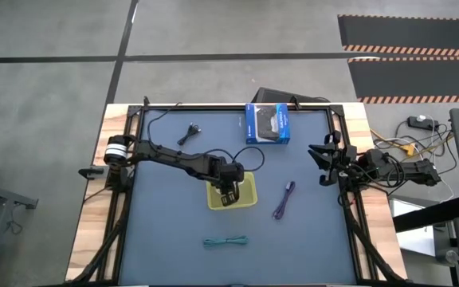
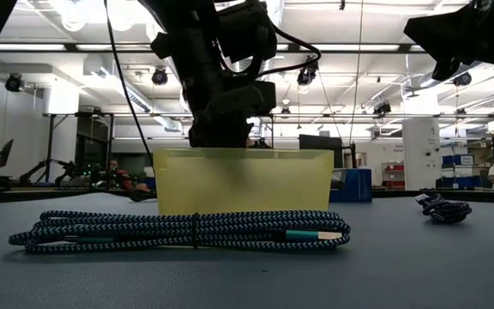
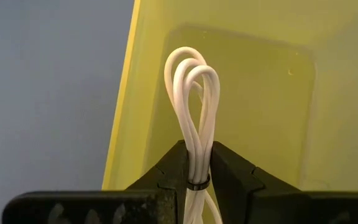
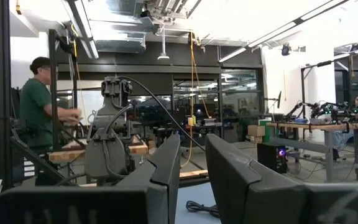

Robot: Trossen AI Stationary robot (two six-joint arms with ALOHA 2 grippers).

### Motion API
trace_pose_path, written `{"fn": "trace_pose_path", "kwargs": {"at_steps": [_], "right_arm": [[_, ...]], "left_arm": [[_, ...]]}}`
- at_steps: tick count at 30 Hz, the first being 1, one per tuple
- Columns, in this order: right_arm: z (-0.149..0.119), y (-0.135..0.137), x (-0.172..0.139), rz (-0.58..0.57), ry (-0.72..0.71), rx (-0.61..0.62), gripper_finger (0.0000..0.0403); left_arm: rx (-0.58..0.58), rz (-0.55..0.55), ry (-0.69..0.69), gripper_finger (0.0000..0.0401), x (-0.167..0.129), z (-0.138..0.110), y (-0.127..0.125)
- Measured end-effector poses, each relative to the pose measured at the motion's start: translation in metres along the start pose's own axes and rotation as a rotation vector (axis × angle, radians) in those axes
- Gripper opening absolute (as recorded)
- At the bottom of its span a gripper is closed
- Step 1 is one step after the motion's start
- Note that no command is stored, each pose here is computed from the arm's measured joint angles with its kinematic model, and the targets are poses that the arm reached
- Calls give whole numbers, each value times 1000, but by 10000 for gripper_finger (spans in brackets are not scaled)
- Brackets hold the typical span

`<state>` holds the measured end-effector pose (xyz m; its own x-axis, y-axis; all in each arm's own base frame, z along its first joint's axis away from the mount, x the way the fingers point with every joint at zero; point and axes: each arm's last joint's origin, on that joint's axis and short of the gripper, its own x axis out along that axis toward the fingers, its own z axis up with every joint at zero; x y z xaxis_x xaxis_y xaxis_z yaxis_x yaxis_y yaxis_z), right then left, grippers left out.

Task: Pick and place USB-C Cables
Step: Put the white charger cable into the yellow bin, then put the black charger cable into the yellow bin

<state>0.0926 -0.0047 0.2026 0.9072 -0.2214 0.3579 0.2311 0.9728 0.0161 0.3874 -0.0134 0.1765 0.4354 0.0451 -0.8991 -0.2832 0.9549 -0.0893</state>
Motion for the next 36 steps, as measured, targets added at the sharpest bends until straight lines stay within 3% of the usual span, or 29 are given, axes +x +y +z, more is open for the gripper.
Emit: {"fn": "trace_pose_path", "kwargs": {"at_steps": [11, 25, 36], "right_arm": [[0, 0, 0, 0, 0, 0, 68], [0, 0, 0, 0, 1, 0, 68], [-1, 0, 0, 1, 13, -4, 68]], "left_arm": [[0, 0, 2, 53, 0, 0, 0], [0, 0, 3, 171, 0, -1, 0], [-1, -11, -29, 185, -11, 6, -2]]}}
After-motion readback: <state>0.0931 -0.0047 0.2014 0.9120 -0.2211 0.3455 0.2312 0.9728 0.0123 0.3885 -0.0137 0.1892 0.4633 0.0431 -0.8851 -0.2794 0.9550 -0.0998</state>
